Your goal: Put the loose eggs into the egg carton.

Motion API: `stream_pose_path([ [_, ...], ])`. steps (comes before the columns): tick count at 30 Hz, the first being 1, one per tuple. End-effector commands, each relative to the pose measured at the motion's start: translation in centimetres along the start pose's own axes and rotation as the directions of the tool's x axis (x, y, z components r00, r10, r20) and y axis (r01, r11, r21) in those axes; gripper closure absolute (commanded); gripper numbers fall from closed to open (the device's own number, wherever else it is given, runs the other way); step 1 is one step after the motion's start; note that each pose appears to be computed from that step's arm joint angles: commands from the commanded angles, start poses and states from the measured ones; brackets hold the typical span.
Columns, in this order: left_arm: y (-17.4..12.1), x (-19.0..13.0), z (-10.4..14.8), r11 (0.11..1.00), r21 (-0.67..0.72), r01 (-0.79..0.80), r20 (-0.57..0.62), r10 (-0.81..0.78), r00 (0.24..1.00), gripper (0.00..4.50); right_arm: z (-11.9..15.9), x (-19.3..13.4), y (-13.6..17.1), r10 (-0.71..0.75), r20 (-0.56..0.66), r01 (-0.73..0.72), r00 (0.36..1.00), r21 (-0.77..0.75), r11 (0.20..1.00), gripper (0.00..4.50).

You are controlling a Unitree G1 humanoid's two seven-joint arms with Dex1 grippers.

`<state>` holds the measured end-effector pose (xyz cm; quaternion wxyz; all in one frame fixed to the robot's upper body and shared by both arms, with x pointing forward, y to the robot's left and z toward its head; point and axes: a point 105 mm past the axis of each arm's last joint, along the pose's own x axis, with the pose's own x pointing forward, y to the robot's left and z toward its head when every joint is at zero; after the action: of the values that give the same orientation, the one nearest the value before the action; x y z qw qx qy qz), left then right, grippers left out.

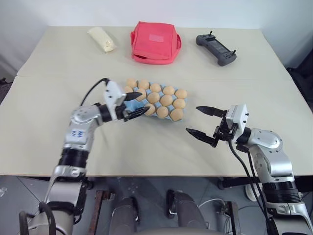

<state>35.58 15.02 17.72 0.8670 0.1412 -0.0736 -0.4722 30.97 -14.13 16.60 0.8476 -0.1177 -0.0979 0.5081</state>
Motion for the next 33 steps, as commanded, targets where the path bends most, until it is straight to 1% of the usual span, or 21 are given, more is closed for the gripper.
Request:
stream_pose_path([
  [1, 1.0, -3.6, 1.8, 0.995, 0.046, -0.089, 0.029, 0.088, 0.996, 0.09, 1.0, 0.6, -0.1, 0.031, 0.046, -0.030, 0.998, -0.013, 0.999, 0.00],
  [4, 1.2, -6.6, 1.1, 0.981, 0.070, -0.179, -0.022, 0.181, 0.983, 0.09, 1.1, 1.0, 0.0, 0.056, 0.054, -0.055, 0.997, -0.007, 0.998, 0.00],
  [7, 1.8, -12.4, -0.9, 0.927, 0.061, -0.370, -0.111, 0.375, 0.920, 0.09, 1.2, 1.6, 0.3, 0.083, 0.070, -0.083, 0.994, 0.006, 0.997, 0.00],
  [9, 1.6, -14.9, -2.1, 0.895, 0.045, -0.444, -0.157, 0.445, 0.882, 0.09, 1.3, 1.9, 0.4, 0.096, 0.074, -0.097, 0.993, 0.009, 0.995, 0.00],
  [12, 0.8, -17.4, -3.9, 0.857, -0.008, -0.515, -0.215, 0.502, 0.838, 0.09, 1.3, 2.1, 0.6, 0.106, 0.073, -0.107, 0.992, 0.009, 0.994, 0.00],
  [14, 0.3, -18.0, -4.6, 0.845, -0.031, -0.533, -0.237, 0.512, 0.826, 0.09, 1.3, 2.2, 0.6, 0.110, 0.073, -0.111, 0.991, 0.008, 0.994, 0.00],
  [17, 0.0, -17.9, -5.3, 0.830, -0.027, -0.557, -0.246, 0.534, 0.809, 0.09, 1.5, 2.2, 0.6, 0.115, 0.076, -0.115, 0.990, 0.003, 0.993, 0.00],
  [19, 0.2, -17.1, -5.3, 0.827, -0.032, -0.561, -0.228, 0.540, 0.810, 0.09, 1.7, 2.2, 0.5, 0.120, 0.080, -0.120, 0.990, -0.006, 0.993, 0.00],
  [22, 0.8, -15.0, -5.3, 0.845, -0.039, -0.534, -0.202, 0.517, 0.832, 0.09, 1.9, 2.3, 0.7, 0.140, 0.079, -0.138, 0.987, -0.030, 0.990, 0.00],
  [25, 1.9, -12.6, -5.3, 0.866, -0.014, -0.501, -0.186, 0.490, 0.852, 0.09, 2.0, 2.4, 0.6, 0.137, 0.079, -0.134, 0.987, -0.037, 0.990, 0.00],
  [28, 3.0, -11.0, -5.4, 0.872, -0.017, -0.488, -0.180, 0.478, 0.860, 0.09, 2.1, 2.5, 0.5, 0.133, 0.082, -0.130, 0.988, -0.041, 0.991, 0.00],
  [33, 3.7, -8.4, -6.2, 0.905, -0.029, -0.423, -0.180, 0.412, 0.893, 0.09, 2.5, 2.7, 0.3, 0.113, 0.092, -0.108, 0.989, -0.058, 0.993, 0.00],
])
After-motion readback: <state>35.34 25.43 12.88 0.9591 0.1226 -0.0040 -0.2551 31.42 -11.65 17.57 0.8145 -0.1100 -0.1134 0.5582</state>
